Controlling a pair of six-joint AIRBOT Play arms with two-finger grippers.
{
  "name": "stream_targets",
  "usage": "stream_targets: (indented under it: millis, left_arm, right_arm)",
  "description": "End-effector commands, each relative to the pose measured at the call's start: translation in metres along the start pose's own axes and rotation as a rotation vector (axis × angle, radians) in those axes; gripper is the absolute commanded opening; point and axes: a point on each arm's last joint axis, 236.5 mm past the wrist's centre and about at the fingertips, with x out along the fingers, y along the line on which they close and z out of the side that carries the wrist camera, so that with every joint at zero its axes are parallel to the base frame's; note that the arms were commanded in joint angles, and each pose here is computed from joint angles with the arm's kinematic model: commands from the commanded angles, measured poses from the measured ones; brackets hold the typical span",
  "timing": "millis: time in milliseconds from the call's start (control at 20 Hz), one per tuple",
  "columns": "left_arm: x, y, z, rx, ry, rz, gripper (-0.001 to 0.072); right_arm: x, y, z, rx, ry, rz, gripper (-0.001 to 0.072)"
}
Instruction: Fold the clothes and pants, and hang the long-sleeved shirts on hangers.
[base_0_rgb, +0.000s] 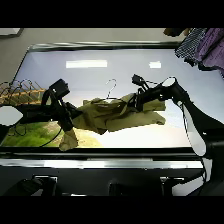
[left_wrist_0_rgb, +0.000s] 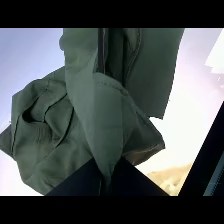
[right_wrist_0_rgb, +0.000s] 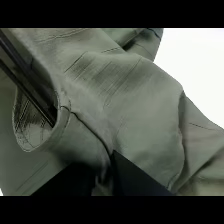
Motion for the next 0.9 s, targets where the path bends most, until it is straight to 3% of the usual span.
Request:
stream_targets:
  millis: [0, 50, 150, 200, 250, 350, 650, 850]
  left_arm:
    - [0.000, 0.000, 0.001, 0.000, -0.003, 0.000, 0.0024]
    - [0.000, 0.000, 0.001, -0.002, -0.003, 0.000, 0.0040]
    - [0.000, 0.001, 0.001, -0.009, -0.006, 0.004, 0.0354]
    - [0.000, 0.005, 0.004, -0.039, -0.018, 0.019, 0.0407]
    - [0.000, 0.009, 0.007, -0.059, -0.033, 0.036, 0.0412]
    - [-0.001, 0.019, 0.015, -0.067, -0.069, 0.078, 0.0554]
    - [-0.025, 0.077, 0.064, -0.203, -0.315, 0.311, 0.0558]
    - [-0.080, 0.133, 0.111, -0.480, -0.677, 0.491, 0.0557]
  right_arm:
    - [-0.008, 0.018, 0.012, -0.009, -0.017, 0.055, 0.0019]
    - [-0.014, 0.019, 0.014, -0.029, 0.000, 0.041, 0.0018]
    - [-0.029, 0.025, 0.013, -0.037, 0.060, 0.017, 0.0017]
    - [-0.037, 0.029, 0.016, -0.044, 0.076, 0.008, 0.0016]
    - [-0.045, 0.031, 0.022, -0.045, 0.084, -0.013, 0.0016]
    - [-0.063, 0.035, 0.034, -0.064, 0.098, -0.063, 0.0015]
    - [-0.122, 0.038, 0.054, -0.058, 0.182, -0.284, 0.0015]
    - [-0.167, 0.046, 0.064, -0.094, 0.242, -0.437, 0.0015]
